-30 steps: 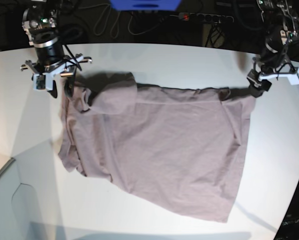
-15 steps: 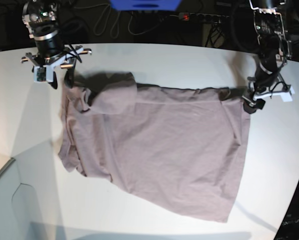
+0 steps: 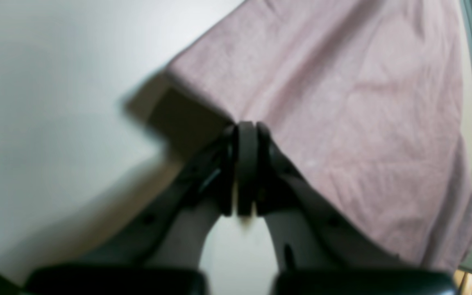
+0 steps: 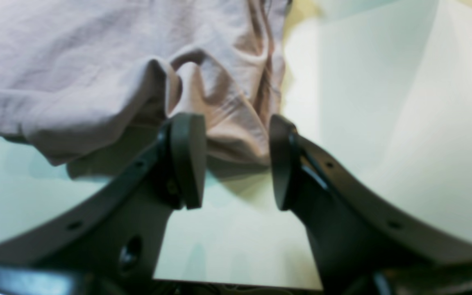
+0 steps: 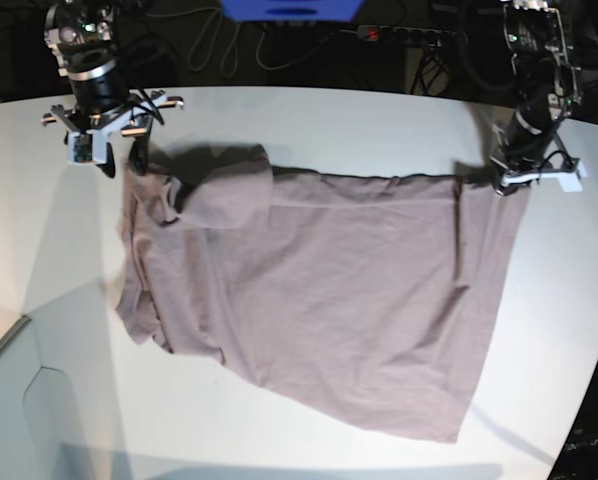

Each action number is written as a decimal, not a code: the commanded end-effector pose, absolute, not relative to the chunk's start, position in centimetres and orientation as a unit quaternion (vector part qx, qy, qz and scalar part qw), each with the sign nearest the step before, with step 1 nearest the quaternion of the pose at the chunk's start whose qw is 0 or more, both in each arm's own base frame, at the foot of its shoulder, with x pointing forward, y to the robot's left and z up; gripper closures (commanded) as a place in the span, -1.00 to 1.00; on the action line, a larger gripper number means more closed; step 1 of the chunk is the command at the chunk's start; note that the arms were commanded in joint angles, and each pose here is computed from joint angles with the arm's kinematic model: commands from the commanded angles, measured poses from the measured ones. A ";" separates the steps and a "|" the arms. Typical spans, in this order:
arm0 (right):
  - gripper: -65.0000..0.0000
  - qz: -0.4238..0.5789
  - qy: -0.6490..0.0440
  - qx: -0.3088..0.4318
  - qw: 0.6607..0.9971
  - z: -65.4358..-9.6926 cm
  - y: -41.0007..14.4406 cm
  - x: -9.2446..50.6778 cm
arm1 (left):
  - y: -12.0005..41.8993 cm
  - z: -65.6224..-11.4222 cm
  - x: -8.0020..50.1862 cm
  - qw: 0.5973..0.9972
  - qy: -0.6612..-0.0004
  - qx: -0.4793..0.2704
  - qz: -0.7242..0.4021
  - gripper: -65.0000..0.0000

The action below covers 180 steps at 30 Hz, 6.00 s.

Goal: Layout the t-shirt on the table in an organized manner, then fold the t-shirt properly
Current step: 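Pull both grippers apart to stretch the shirt edge taut, then regrasp the shirt edge with the right gripper and pull it outward, then lift the shirt edge with both grippers and lay it down flatter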

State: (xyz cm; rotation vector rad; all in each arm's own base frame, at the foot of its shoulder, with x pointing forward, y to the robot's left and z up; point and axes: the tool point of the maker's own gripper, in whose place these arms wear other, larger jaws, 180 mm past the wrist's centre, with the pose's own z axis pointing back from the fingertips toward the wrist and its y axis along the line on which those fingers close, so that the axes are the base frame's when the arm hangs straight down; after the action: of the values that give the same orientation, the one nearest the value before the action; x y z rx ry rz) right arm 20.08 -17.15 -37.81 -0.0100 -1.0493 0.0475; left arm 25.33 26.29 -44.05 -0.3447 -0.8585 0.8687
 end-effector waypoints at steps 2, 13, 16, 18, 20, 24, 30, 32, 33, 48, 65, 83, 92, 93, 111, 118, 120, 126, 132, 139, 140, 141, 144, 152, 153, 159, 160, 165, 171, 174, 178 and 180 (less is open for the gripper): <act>0.21 0.027 -0.522 -0.001 0.853 -36.7 -17.1 20.7 | 26.9 -41.3 26.5 0.793 -0.437 -0.167 0.391 1.00; 0.21 0.028 -0.523 0.001 0.852 -36.7 -17.0 20.8 | 28.3 -37.9 25.8 0.780 -0.476 -0.151 0.377 0.99; 0.19 0.029 -0.524 0.002 0.851 -36.5 -16.8 20.8 | 28.7 -38.8 25.3 0.782 -0.468 -0.147 0.384 1.00; 0.19 0.027 -0.525 0.003 0.851 -36.5 -16.7 20.8 | 30.0 -39.3 24.7 0.779 -0.465 -0.135 0.399 1.00; 0.18 0.027 -0.525 0.003 0.851 -36.5 -16.7 20.8 | 30.8 -40.0 24.1 0.776 -0.459 -0.127 0.413 1.00; -0.02 0.028 -0.525 0.010 0.851 -36.6 -16.2 20.8 | 31.7 -40.7 23.4 0.775 -0.452 -0.118 0.426 1.00; -0.20 0.049 -0.525 0.055 0.848 -36.7 -12.5 21.2 | 31.8 -40.8 23.2 0.776 -0.450 -0.117 0.427 1.00; -0.20 0.062 -0.532 0.074 0.841 -36.3 -10.8 21.8 | 31.8 -41.0 23.0 0.777 -0.447 -0.116 0.427 1.00; -0.20 0.069 -0.538 0.081 0.836 -35.9 -10.1 22.4 | 31.8 -41.1 22.7 0.779 -0.444 -0.114 0.428 1.00; -0.21 0.270 -0.455 0.078 0.845 -39.4 -6.9 30.0 | 31.8 -41.7 21.5 0.785 -0.434 -0.108 0.429 1.00; 0.09 0.329 -0.349 0.067 0.875 -46.1 -8.4 26.8 | 31.8 -41.6 21.8 0.783 -0.437 -0.110 0.429 1.00; 0.29 0.340 -0.380 0.089 0.856 -43.1 -6.3 24.3 | 31.8 -41.5 21.9 0.782 -0.438 -0.109 0.429 1.00; 0.13 0.305 -0.411 0.068 0.856 -41.1 -8.2 26.2 | 31.8 -41.6 21.8 0.783 -0.437 -0.110 0.429 1.00; 0.09 0.298 -0.418 0.065 0.856 -40.7 -8.4 26.6 | 31.8 -41.6 21.8 0.783 -0.437 -0.110 0.429 1.00; -0.19 0.412 -0.329 0.101 0.844 -42.4 -6.9 29.3 | 31.8 -41.5 21.8 0.783 -0.438 -0.109 0.429 1.00; -0.18 0.403 -0.297 0.101 0.860 -44.5 -7.9 29.5 | 31.9 -41.4 22.1 0.781 -0.441 -0.110 0.429 1.00; -0.18 0.403 -0.295 0.102 0.860 -44.6 -7.9 29.4 | 31.8 -41.2 22.5 0.780 -0.443 -0.113 0.428 1.00; -0.09 0.439 -0.277 0.104 0.848 -45.3 -7.0 28.2 | 31.8 -41.1 22.7 0.778 -0.446 -0.114 0.428 1.00; 0.23 0.453 -0.267 0.104 0.844 -45.7 -6.8 27.6 | 31.8 -40.8 23.3 0.775 -0.451 -0.117 0.427 1.00; 0.76 0.453 -0.267 0.104 0.845 -45.7 -6.9 27.6 | 31.7 -40.8 23.3 0.776 -0.450 -0.118 0.426 1.00; 0.89 0.453 -0.267 0.104 0.845 -45.7 -6.9 27.6 | 31.7 -40.8 23.3 0.776 -0.450 -0.118 0.426 1.00; 1.00 0.452 -0.267 0.103 0.845 -45.7 -6.9 27.6 | 31.7 -40.8 23.3 0.776 -0.450 -0.118 0.426 1.00; 1.00 0.454 -0.275 0.101 0.842 -45.2 -6.8 27.9 | 31.7 -40.8 23.3 0.776 -0.450 -0.118 0.426 1.00; 1.00 0.474 -0.330 0.077 0.813 -40.7 -7.4 26.6 | 31.8 -40.6 23.4 0.775 -0.453 -0.118 0.425 1.00; 1.00 0.467 -0.340 0.074 0.812 -39.9 -7.7 26.3 | 31.7 -40.5 23.5 0.775 -0.454 -0.118 0.424 1.00; 1.00 0.421 -0.387 0.030 0.819 -35.3 -11.3 23.7 | 31.7 -40.3 23.6 0.772 -0.456 -0.121 0.425 1.00; 1.00 0.413 -0.386 0.024 0.825 -35.1 -12.1 23.0 | 31.8 -40.3 23.5 0.772 -0.456 -0.121 0.426 1.00; 1.00 0.350 -0.356 -0.006 0.866 -36.3 -16.6 20.2 | 32.1 -39.6 23.8 0.773 -0.463 -0.118 0.418 1.00; 1.00 0.315 -0.317 0.012 0.895 -38.2 -16.7 16.1 | 31.7 -37.0 24.9 0.766 -0.492 -0.122 0.395 1.00; 1.00 0.303 -0.309 0.028 0.901 -38.8 -15.8 14.9 | 31.5 -36.1 25.3 0.763 -0.503 -0.124 0.386 1.00; 1.00 0.298 -0.322 0.032 0.898 -38.5 -15.5 15.2 | 31.4 -35.3 25.6 0.760 -0.512 -0.126 0.379 1.00; 1.00 0.297 -0.334 0.030 0.894 -38.1 -15.5 16.0 | 31.3 -35.2 25.8 0.760 -0.513 -0.127 0.379 1.00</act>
State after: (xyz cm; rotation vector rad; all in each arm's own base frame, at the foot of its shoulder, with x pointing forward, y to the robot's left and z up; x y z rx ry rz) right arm 15.43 -15.68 -39.00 0.0561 -0.6565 0.5998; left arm 25.13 30.85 -36.61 -0.2775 -1.0672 0.8426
